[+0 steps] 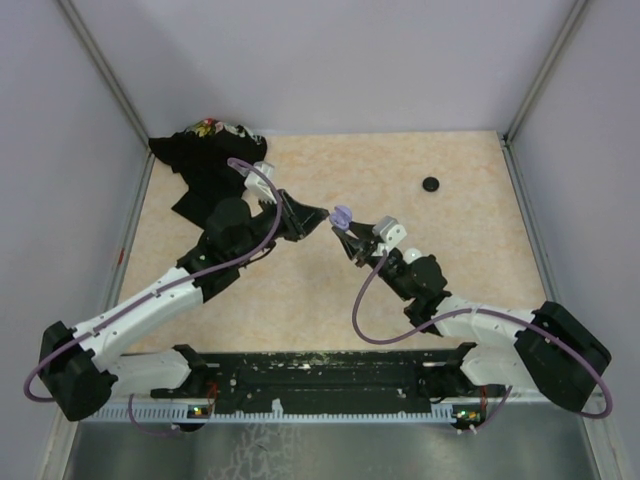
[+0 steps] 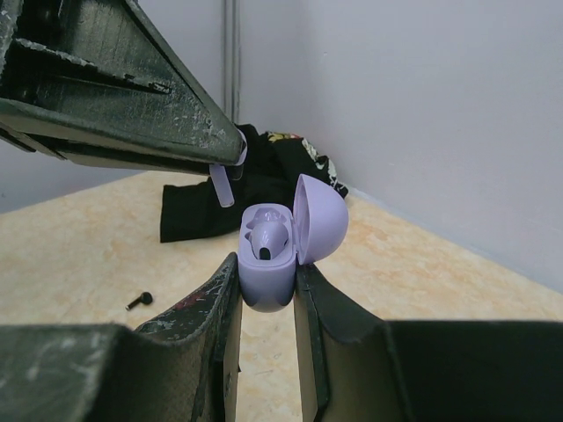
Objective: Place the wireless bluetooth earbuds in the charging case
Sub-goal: Place the earbud in the charging case.
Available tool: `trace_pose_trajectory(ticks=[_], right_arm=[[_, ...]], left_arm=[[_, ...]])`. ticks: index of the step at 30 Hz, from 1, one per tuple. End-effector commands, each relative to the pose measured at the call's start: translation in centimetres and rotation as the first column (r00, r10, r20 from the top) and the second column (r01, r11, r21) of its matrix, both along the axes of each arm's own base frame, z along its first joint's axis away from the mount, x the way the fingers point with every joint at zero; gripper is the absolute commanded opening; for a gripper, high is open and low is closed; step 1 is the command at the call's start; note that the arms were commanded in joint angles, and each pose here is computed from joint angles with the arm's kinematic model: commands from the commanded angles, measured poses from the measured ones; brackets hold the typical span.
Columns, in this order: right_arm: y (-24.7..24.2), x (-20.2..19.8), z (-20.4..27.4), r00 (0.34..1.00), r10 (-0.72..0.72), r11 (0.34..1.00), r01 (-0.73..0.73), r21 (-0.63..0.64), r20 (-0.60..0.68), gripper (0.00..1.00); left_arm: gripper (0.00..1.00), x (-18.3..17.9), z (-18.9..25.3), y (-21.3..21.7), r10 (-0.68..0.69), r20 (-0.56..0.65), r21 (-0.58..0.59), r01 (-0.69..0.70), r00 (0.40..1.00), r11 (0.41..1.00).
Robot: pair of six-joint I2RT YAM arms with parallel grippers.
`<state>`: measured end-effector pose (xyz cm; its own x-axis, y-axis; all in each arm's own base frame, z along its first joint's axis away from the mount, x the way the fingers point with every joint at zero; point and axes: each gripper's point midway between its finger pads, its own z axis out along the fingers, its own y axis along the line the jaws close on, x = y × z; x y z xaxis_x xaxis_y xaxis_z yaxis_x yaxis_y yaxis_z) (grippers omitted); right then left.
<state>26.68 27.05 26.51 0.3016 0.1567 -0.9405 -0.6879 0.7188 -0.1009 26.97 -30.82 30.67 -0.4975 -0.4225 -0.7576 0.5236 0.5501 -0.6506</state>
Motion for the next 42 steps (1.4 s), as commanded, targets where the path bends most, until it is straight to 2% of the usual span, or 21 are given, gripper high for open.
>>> trace_pose_trajectory(ticks=[1, 23, 42], right_arm=[[0.1, -0.6, 1.7, 0.998, 0.016, 0.999, -0.019, 0.051, 0.056, 0.00], [0.1, -0.9, 1.6, 0.998, 0.026, 0.998, -0.029, 0.053, 0.060, 0.00], [-0.3, -1.1, 2.1, 0.997, 0.020, 0.998, -0.024, 0.066, 0.072, 0.00]], left_arm=[[0.23, -0.4, 1.8, -0.7, -0.031, 0.035, -0.063, 0.033, 0.999, 0.997], [0.23, -0.8, 2.4, -2.7, -0.098, 0.030, -0.063, 0.100, 0.995, 0.993], [0.22, -0.5, 0.2, -2.7, -0.083, -0.024, 0.056, 0.084, 0.996, 0.995]])
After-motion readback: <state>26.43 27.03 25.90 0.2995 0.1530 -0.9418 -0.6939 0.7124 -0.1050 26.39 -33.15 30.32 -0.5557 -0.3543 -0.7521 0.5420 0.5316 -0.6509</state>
